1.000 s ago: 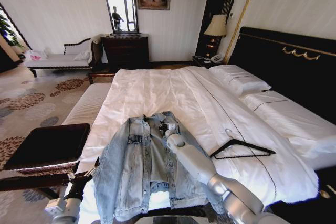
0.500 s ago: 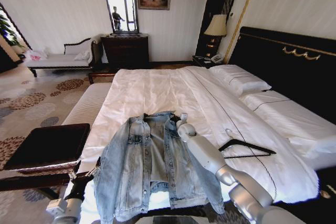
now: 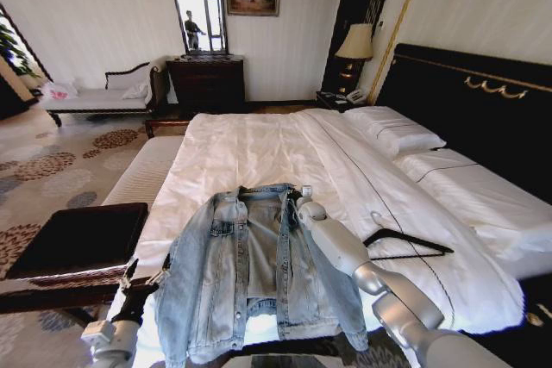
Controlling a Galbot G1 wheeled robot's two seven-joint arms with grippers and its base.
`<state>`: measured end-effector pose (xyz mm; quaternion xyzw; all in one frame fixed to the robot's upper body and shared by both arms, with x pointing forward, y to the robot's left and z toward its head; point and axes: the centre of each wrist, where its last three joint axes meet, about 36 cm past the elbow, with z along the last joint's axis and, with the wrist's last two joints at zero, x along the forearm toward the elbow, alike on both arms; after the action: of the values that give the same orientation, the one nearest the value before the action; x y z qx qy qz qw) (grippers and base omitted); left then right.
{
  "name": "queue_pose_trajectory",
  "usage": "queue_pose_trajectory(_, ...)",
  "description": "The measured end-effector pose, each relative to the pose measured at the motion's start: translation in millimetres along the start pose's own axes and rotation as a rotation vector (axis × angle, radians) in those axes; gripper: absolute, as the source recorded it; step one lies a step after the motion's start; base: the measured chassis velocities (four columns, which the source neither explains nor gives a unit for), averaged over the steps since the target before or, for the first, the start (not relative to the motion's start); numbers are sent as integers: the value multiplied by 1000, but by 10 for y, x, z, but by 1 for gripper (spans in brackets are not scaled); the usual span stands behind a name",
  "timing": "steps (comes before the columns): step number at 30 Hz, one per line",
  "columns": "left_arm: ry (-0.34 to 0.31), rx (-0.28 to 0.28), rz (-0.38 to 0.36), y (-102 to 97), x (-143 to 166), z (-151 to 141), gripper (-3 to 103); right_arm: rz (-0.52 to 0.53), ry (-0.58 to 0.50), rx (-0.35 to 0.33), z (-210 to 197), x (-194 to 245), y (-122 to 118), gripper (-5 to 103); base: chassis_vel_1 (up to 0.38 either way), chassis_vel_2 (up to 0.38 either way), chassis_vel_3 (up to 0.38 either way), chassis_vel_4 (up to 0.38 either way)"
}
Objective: Pick up the clothes from the bed and hang them on the clothes hanger.
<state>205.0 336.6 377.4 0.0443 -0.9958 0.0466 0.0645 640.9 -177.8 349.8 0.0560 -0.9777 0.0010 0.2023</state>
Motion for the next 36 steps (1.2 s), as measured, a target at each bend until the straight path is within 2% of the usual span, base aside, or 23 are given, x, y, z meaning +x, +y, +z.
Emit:
queue_pose_trajectory(2, 0, -5, 9, -22, -20, -6, 100, 2, 0, 5, 11, -12, -12, -1, 0, 0, 0, 0)
queue_pose_trajectory(7, -2, 2, 37, -151, -55, -45, 100, 8, -8, 17, 36, 3, -87, 25, 0, 0, 0, 0)
queue_pose_trajectory(8, -2, 2, 37, -151, -55, -45, 100, 8, -8, 17, 36, 3, -87, 25, 0, 0, 0, 0)
queue_pose_trajectory(11, 3, 0, 42, -174, -37, -42, 100, 12, -21, 22, 33, 65, -175, 36, 0, 0, 0, 0)
queue_pose_trajectory(13, 3, 0, 42, -174, -35, -41, 100, 13, -23, 23, 35, 75, -190, 36, 0, 0, 0, 0)
queue_pose_trajectory(14, 5, -2, 44, -173, -33, -40, 100, 17, -32, 38, 43, 135, -275, 47, 0, 0, 0, 0)
queue_pose_trajectory(16, 6, -5, 51, -177, -41, -44, 100, 29, -46, 46, 25, 207, -384, 57, 0, 0, 0, 0)
queue_pose_trajectory(18, 7, -4, 56, -185, -45, -45, 100, 38, -55, 49, 5, 245, -449, 57, 0, 0, 0, 0)
queue_pose_trajectory(21, 17, -3, 82, -224, -95, -33, 100, 67, -101, 67, -132, 414, -695, 74, 0, 0, 0, 0)
queue_pose_trajectory(22, 17, -3, 82, -224, -95, -33, 100, 67, -101, 67, -132, 414, -695, 74, 0, 0, 0, 0)
queue_pose_trajectory(25, 32, 9, 115, -314, -234, 6, 100, 73, -158, 86, -299, 678, -879, 90, 0, 0, 0, 0)
queue_pose_trajectory(26, 32, 9, 115, -314, -234, 6, 100, 73, -158, 86, -299, 678, -879, 90, 0, 0, 0, 0)
queue_pose_trajectory(29, 35, 9, 145, -378, -478, 16, 100, 42, -194, 63, -359, 1019, -872, 100, 0, 0, 0, 0)
queue_pose_trajectory(31, 37, 12, 151, -386, -562, 22, 100, 34, -195, 56, -335, 1119, -859, 100, 0, 0, 0, 0)
queue_pose_trajectory(34, 69, 51, 148, -382, -860, 65, 100, -3, -187, 45, -184, 1418, -793, 100, 0, 0, 0, 0)
queue_pose_trajectory(35, 69, 51, 148, -382, -860, 65, 100, -3, -187, 45, -184, 1418, -793, 100, 0, 0, 0, 0)
queue_pose_trajectory(36, 78, 59, 147, -379, -978, 92, 103, -12, -182, 43, -134, 1498, -777, 100, 0, 0, 0, 0)
